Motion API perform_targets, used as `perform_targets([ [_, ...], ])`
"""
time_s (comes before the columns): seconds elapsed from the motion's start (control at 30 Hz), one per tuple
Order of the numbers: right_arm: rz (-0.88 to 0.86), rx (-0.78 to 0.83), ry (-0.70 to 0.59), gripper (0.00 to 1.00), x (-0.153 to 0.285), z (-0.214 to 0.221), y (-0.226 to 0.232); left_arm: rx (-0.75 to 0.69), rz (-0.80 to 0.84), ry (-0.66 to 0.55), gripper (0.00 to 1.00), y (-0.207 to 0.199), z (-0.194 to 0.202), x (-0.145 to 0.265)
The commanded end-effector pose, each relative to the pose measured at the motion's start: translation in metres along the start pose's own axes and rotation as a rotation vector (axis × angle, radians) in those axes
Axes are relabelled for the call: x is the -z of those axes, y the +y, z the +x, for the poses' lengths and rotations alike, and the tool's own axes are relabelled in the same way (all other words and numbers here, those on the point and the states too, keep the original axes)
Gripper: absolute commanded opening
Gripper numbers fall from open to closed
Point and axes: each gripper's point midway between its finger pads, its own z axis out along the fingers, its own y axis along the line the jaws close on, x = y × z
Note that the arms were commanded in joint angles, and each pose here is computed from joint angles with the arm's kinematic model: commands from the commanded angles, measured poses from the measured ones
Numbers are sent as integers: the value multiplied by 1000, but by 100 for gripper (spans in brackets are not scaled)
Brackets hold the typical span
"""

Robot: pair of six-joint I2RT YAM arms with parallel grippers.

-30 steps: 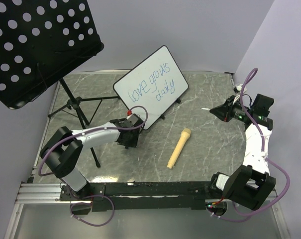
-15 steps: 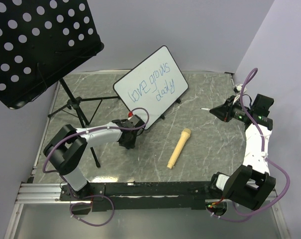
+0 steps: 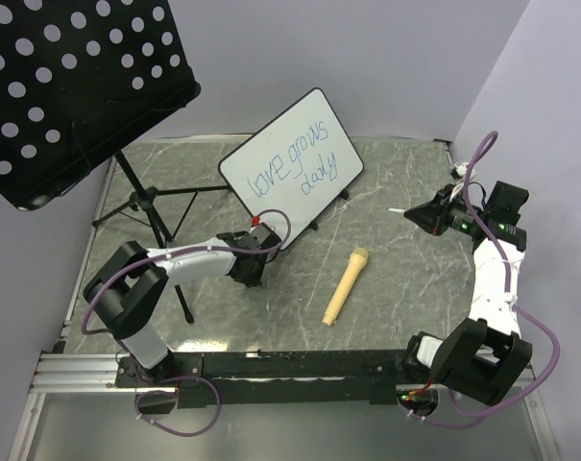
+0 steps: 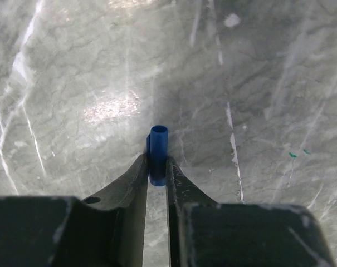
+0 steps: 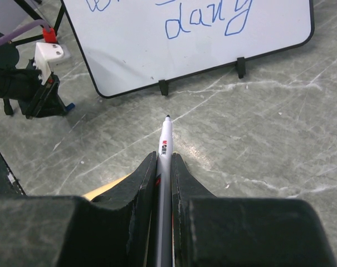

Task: Write a sentence on the whiteboard
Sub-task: Pick up the pen cap from the center of the board, then insert the whiteboard marker without the cap into the pen cap.

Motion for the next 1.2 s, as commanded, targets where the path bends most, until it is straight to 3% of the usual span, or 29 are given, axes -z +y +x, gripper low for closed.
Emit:
perform_targets([
  [0.0,-43,47,-29,0,2,-7,11,-74,90,-59,14,-16,-1,11],
  [0.23,-144,47,-7,0,-9,2,30,-129,276,-246,13,-52,-20,34],
  [0.37,-280,12,80,0,-31,27,55,-166,353,-349,13,-64,-23,44],
  [0.5,-426,-45,154,0,-51,45,80,-199,474,-540,13,-85,-42,72],
  [0.63,-511,-47,231,0,-70,63,100,-252,537,-620,14,-100,-47,90],
  [0.77,-614,-29,290,0,-83,75,130,-299,584,-637,14,-120,-50,98],
  [1.17,-694,-28,394,0,-97,97,150,-363,634,-663,13,-146,-51,113],
])
